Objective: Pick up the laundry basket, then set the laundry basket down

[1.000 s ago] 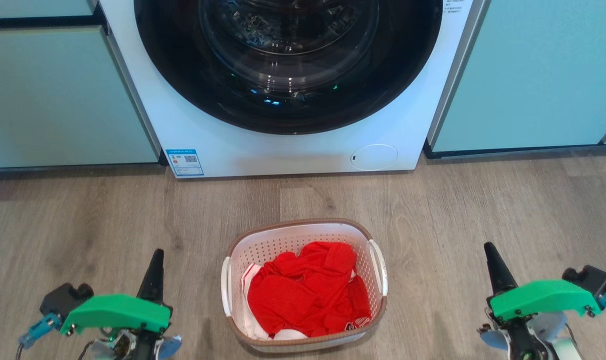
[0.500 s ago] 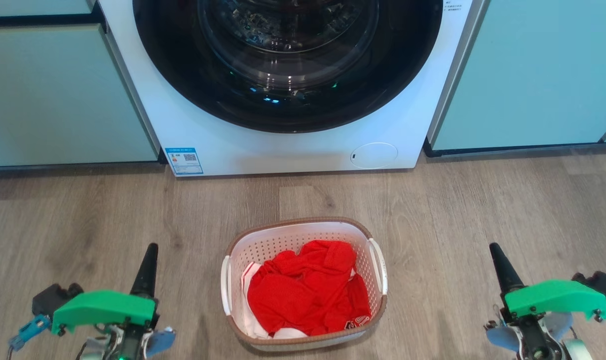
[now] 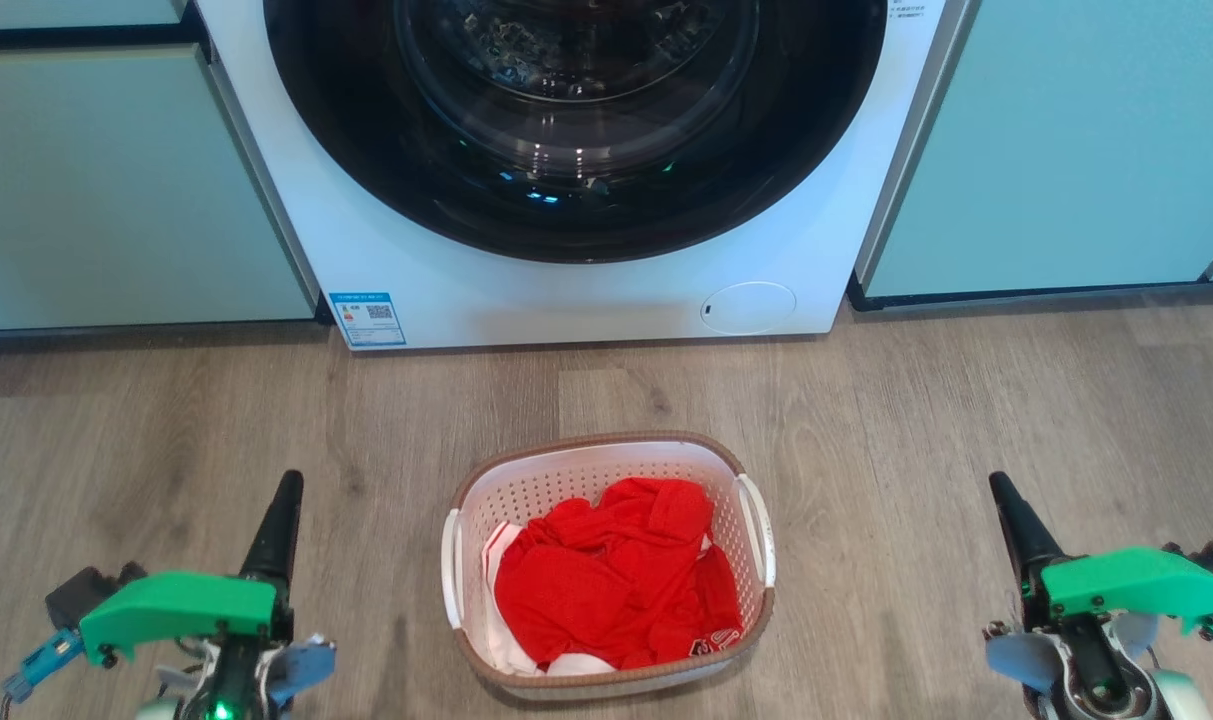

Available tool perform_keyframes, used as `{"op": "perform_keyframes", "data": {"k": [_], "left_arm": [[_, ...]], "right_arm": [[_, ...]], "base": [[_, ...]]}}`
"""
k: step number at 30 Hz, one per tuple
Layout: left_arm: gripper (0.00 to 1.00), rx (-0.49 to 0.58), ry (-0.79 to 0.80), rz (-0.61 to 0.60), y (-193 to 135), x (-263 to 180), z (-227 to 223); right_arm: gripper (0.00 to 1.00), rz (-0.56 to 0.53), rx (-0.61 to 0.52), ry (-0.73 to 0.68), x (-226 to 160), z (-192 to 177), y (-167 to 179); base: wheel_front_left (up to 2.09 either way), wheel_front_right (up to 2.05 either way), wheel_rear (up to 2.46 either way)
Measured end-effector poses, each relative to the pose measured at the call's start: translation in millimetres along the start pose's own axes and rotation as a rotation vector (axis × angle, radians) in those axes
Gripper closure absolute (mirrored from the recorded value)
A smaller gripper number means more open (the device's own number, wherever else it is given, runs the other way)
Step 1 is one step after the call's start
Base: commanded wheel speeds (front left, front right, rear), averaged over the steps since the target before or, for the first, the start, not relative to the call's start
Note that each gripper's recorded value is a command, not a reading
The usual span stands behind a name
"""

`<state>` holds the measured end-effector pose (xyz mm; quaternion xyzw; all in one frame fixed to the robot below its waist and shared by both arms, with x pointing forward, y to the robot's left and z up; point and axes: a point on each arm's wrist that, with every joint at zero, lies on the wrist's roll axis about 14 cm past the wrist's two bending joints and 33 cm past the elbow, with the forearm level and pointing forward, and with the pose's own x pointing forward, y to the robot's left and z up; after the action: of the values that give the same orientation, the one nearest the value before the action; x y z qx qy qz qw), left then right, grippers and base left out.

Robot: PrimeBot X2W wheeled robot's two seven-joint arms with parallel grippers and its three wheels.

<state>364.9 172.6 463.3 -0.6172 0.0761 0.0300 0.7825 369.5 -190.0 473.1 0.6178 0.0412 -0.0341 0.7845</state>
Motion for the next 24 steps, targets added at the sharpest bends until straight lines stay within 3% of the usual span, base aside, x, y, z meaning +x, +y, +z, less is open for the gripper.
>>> {"op": "perform_keyframes", "data": {"k": [24], "left_arm": [[1.0,-0.239,-0.021,-0.052,-8.0,4.8,16.1]], "right_arm": [[1.0,0.008,0.248,-0.025,1.6,14.6,-1.3]], "base": [[0.0,0.0,0.0]]}}
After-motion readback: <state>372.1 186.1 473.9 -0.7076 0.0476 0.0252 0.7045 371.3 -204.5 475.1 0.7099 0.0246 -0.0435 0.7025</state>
